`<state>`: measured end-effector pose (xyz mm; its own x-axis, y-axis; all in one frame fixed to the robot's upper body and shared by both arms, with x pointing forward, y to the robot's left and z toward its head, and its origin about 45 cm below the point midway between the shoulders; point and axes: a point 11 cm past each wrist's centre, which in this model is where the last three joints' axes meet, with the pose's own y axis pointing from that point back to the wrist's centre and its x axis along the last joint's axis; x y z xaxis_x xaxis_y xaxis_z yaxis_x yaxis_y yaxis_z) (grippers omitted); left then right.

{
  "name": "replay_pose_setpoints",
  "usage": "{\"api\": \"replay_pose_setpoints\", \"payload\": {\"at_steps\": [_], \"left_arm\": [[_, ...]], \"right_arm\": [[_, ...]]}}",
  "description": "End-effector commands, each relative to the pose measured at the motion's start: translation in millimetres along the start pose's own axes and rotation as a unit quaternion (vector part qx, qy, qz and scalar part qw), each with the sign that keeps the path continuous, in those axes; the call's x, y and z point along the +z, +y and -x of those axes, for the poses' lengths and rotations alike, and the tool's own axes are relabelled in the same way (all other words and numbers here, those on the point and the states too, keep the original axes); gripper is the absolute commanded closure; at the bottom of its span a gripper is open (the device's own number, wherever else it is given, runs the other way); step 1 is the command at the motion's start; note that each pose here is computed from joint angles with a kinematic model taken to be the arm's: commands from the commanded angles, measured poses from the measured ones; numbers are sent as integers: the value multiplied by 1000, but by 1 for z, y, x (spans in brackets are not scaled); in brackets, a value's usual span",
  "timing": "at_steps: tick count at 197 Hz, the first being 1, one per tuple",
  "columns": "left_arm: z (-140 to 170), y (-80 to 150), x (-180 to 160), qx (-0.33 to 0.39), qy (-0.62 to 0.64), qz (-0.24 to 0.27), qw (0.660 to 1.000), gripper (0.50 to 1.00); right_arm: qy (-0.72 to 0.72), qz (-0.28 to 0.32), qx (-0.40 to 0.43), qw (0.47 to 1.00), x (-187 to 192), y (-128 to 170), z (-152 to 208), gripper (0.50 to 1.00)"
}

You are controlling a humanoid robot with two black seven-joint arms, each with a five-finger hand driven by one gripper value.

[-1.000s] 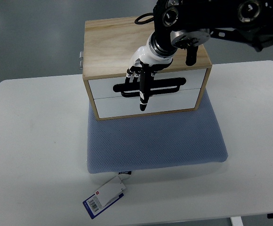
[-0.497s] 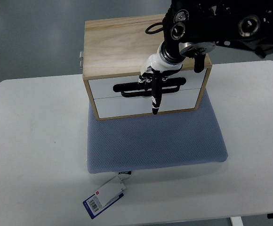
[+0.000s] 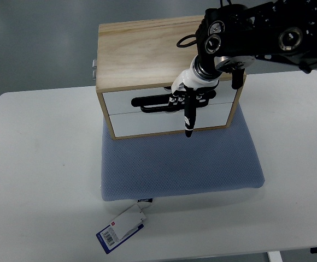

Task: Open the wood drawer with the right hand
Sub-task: 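Pull the upper drawer toward the robot with the right hand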

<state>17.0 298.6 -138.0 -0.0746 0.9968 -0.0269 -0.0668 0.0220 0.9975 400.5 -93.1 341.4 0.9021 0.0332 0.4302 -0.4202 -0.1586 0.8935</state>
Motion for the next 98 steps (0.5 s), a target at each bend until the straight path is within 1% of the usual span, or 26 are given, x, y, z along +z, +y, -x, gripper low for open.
{"api": "replay_pose_setpoints", "payload": {"at_steps": [1,40,41,43,63,98], "left_arm": [[0,0,0,0,0,0,1000,500],[0,0,0,0,0,0,1000,500],[0,0,0,0,0,0,1000,500],[0,0,0,0,0,0,1000,500],[0,0,0,0,1,0,1000,500],[0,0,0,0,1,0,1000,500]], "right_arm": [[6,-4,-14,1000,0,2,3,556],[12,-14,-33,999,-3,4,8,556],[19,-24,-46,998,-5,5,13,556],[22,-26,-50,998,-6,5,14,556],[35,-31,-69,997,-7,7,22,556],[40,-35,-73,996,-8,11,24,556]]}}
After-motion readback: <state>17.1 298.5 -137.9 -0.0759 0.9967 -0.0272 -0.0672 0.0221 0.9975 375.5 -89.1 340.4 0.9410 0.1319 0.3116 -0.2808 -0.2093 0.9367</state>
